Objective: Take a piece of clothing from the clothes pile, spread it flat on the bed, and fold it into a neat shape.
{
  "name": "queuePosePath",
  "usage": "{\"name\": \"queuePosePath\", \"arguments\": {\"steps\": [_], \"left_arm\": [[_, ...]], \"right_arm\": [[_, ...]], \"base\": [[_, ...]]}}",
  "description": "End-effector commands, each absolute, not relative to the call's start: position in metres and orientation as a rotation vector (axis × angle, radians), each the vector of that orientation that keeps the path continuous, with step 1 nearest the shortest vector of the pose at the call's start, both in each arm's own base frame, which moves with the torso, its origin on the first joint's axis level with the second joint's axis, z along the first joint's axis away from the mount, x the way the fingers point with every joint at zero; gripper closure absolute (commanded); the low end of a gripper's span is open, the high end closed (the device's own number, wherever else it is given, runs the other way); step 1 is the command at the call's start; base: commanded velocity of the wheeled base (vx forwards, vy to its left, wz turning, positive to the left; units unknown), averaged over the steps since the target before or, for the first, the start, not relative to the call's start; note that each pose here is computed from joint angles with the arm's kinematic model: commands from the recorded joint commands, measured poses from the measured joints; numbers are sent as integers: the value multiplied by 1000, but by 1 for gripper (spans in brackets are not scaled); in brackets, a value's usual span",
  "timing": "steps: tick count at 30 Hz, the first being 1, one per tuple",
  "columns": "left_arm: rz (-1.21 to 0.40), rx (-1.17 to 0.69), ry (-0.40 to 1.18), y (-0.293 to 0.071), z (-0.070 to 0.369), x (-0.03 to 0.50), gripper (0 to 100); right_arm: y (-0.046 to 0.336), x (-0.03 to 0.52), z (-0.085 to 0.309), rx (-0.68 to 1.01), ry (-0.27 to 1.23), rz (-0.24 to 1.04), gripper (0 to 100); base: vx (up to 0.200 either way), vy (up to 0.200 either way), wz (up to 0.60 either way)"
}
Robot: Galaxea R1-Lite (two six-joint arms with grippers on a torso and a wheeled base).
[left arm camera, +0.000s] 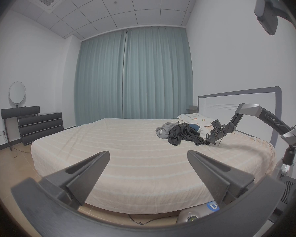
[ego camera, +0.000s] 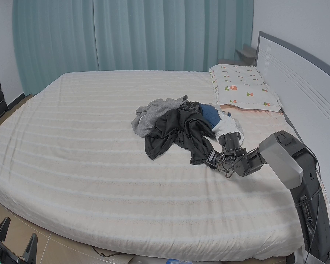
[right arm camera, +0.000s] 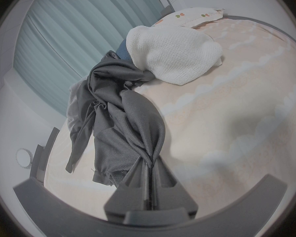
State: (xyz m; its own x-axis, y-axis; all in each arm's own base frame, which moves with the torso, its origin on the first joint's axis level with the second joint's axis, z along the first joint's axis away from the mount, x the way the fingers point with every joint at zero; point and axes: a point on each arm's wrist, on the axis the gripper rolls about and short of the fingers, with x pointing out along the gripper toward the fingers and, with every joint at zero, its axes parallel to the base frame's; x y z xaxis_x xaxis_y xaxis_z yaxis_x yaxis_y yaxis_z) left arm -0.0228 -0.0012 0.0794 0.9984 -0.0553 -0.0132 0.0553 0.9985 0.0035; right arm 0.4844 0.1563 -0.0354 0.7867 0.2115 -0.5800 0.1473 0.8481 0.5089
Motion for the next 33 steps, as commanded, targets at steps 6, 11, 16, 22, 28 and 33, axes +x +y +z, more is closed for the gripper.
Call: {"name": "queuePosePath", "arguments": {"steps": [6,11,16,22,28,33], "left_arm": [[-55,4,11,-1,75,-23,0],[-55,4,9,-1,75,-23,0],[-55,4,9,-1,75,-23,0],[-60,9,12,-1,75,-23,0],[-63,18,7,-1,75,-23,0],[-69,35,10,-2,75,-23,0]], "right_arm": [[148,457,33,613,630,63,100],[140,427,56,683,657,90,100],[132,389,84,746,650,173,100],[117,320,134,784,541,377,100],[116,264,180,786,425,540,100],[113,236,222,786,286,632,100]], "base": [[0,0,0],[0,0,0],[0,0,0],[0,0,0],[0,0,0],[0,0,0]]}}
